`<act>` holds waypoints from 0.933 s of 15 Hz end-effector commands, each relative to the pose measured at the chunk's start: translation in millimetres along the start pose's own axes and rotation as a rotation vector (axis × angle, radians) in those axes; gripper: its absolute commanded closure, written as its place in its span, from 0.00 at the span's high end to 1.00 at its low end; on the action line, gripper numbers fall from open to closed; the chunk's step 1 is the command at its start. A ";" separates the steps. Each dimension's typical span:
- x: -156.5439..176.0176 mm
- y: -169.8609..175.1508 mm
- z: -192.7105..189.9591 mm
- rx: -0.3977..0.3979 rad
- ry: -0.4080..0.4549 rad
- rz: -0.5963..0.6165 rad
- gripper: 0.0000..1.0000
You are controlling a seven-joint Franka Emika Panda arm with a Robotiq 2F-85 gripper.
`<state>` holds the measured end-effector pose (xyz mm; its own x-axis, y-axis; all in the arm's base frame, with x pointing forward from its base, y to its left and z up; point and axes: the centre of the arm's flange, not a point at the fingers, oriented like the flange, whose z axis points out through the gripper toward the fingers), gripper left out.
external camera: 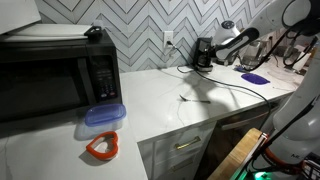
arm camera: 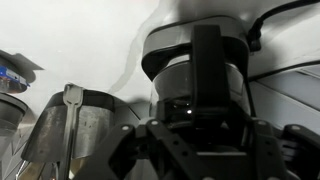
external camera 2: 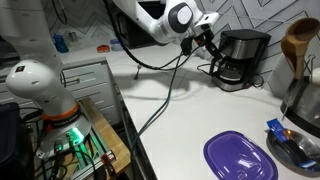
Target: Move the coffeepot to the right side of the counter
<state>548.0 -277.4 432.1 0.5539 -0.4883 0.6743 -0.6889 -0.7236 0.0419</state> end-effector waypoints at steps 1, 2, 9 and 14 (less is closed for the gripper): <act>-2.8 0.4 6.6 -0.004 0.031 -0.001 0.35; -2.9 -0.1 6.8 -0.003 0.033 -0.001 0.27; -4.1 -7.0 1.1 0.021 0.010 -0.006 0.08; -4.1 -5.3 -24.1 0.037 -0.019 0.016 0.08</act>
<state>553.5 -268.0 433.9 0.5431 -0.4875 0.6837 -0.6799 -0.7331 0.0174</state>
